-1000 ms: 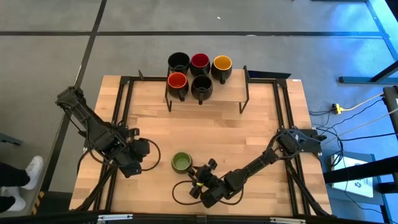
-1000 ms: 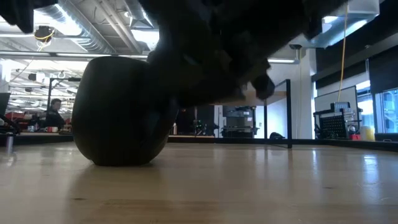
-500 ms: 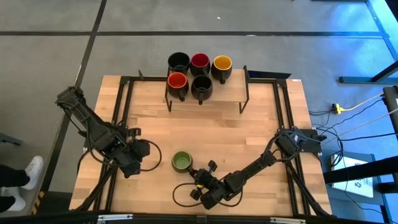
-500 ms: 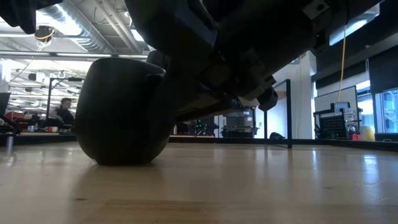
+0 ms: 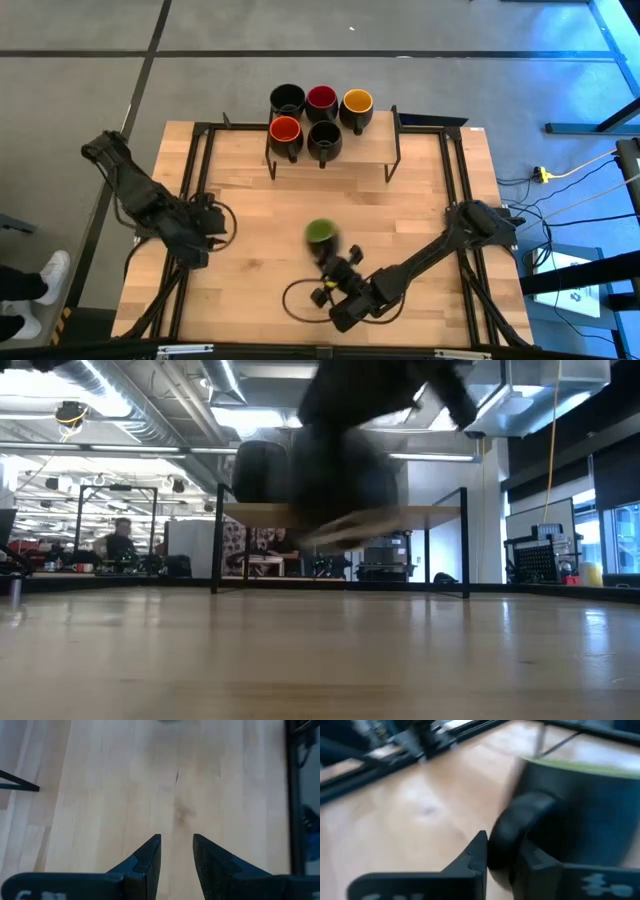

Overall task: Place coffee mugs
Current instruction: Put the green mug on the shelf

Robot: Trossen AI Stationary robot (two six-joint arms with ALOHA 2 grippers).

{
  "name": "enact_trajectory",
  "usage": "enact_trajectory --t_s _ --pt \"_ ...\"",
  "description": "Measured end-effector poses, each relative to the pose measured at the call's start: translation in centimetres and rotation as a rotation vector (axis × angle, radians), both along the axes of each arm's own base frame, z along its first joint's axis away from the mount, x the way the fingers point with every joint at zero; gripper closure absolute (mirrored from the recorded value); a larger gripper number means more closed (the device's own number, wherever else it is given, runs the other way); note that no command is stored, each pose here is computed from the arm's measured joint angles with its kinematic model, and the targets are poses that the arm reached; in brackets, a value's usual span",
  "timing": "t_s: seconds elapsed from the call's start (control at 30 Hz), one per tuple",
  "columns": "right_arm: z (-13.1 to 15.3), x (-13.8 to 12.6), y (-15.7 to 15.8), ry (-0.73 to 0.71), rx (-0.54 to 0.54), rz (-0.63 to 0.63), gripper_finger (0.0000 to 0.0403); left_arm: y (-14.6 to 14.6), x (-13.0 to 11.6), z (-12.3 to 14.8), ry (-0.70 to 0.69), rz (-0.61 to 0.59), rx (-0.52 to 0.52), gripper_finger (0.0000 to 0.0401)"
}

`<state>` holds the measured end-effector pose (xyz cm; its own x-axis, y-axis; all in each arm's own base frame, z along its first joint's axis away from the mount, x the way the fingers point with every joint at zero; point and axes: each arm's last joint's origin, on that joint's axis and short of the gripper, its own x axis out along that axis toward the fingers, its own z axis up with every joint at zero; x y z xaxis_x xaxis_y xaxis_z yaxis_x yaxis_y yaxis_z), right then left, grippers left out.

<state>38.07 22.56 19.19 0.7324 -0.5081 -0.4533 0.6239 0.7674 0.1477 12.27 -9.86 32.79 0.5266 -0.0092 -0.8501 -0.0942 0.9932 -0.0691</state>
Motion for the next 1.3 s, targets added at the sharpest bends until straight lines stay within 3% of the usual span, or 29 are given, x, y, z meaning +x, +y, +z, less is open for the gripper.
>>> enact_trajectory --t_s 0.13,0.43,0.73,1.0,1.3 --pt "2.8 -2.0 -1.6 0.002 -0.006 -0.099 0.0397 1.1 -1.1 0.9 -0.064 0.011 -0.030 0.0293" --pt "8.1 -4.6 -6.4 0.018 0.010 -0.238 0.0397 1.9 -1.8 1.5 -0.129 -0.030 0.009 0.0293" --pt "10.1 -4.8 -9.3 0.136 0.003 -0.180 0.0397 1.9 -1.7 1.5 -0.136 -0.073 0.048 0.0293" --pt "10.1 -4.2 -9.1 0.097 0.004 -0.135 0.0397 1.9 -1.7 1.5 -0.147 -0.080 0.073 0.0293" --pt "4.6 -3.2 -7.1 -0.103 0.024 0.031 0.0397 1.7 -1.2 2.0 -0.234 -0.041 0.080 0.0293"
